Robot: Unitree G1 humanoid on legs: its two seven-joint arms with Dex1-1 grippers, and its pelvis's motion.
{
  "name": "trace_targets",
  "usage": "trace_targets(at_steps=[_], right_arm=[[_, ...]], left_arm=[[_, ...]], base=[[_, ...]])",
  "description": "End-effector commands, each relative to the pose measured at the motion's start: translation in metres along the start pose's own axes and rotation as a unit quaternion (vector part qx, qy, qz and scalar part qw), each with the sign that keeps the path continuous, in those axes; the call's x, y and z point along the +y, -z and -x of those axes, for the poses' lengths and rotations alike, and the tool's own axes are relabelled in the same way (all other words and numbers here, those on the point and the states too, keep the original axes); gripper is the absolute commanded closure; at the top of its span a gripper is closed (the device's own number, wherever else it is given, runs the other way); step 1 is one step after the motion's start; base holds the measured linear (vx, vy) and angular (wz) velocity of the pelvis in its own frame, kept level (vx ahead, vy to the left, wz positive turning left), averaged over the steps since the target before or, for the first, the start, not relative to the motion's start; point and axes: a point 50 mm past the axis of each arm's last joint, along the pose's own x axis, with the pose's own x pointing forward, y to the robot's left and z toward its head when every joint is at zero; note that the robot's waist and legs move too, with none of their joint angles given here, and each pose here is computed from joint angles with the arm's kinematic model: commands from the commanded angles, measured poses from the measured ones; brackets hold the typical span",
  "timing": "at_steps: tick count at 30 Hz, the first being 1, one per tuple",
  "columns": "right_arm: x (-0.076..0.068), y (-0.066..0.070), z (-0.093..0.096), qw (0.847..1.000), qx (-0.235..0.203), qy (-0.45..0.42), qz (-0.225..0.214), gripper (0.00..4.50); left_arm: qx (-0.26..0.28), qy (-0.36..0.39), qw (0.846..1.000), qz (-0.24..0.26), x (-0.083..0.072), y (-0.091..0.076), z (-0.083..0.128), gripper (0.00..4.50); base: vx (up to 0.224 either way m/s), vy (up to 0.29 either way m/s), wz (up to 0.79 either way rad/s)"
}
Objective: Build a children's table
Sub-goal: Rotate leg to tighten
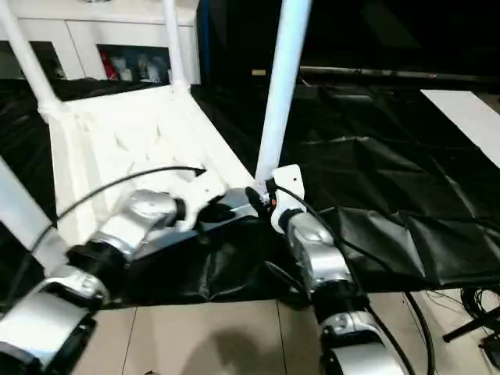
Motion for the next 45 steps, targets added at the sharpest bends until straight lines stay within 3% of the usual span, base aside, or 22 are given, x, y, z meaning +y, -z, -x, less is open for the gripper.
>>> trace_targets(at_steps=[1, 6, 10, 15, 21, 30, 39, 45], right_arm=[[0.001, -0.011, 0.002, 0.999, -0.025, -0.034, 0.015, 0.8], [0.0, -0.014, 0.016, 0.991, -0.02, -0.124, 0.039, 0.42], [-0.003, -0.011, 0.039, 0.972, 0.021, -0.225, 0.061, 0.11], [-0.011, -0.006, 0.054, 0.959, 0.063, -0.263, 0.086, 0.04], [-0.017, -0.008, 0.053, 0.961, 0.067, -0.244, 0.11, 0.04], [-0.003, -0.004, 0.048, 0.95, 0.076, -0.281, 0.113, 0.04], [-0.003, -0.003, 0.044, 0.95, 0.081, -0.28, 0.115, 0.04], [-0.004, -0.003, 0.044, 0.949, 0.082, -0.283, 0.114, 0.66]], left_arm=[[0.024, 0.032, 0.999, -0.007, -0.007, 0.013, 0.002, 4.5], [0.014, 0.077, 0.997, -0.029, -0.008, 0.018, 0.013, 4.5], [0.024, 0.127, 0.991, -0.023, -0.01, 0.026, 0.028, 4.5], [0.019, 0.205, 0.979, -0.018, -0.018, 0.027, 0.042, 4.5], [0.01, 0.22, 0.975, -0.029, -0.022, 0.023, 0.043, 4.5], [0.01, 0.21, 0.977, -0.031, -0.024, 0.021, 0.04, 4.5], [0.013, 0.203, 0.979, -0.031, -0.024, 0.021, 0.039, 4.5], [0.013, 0.198, 0.98, -0.033, -0.023, 0.021, 0.039, 4.5]], base=[[0.0, 0.0, 0.0], [0.0, 0.0, 0.0], [0.0, 0.0, 0.0], [0.0, 0.0, 0.0], [0.0, 0.0, 0.0], [0.0, 0.0, 0.0], [0.0, 0.0, 0.0], [0.0, 0.0, 0.0]])
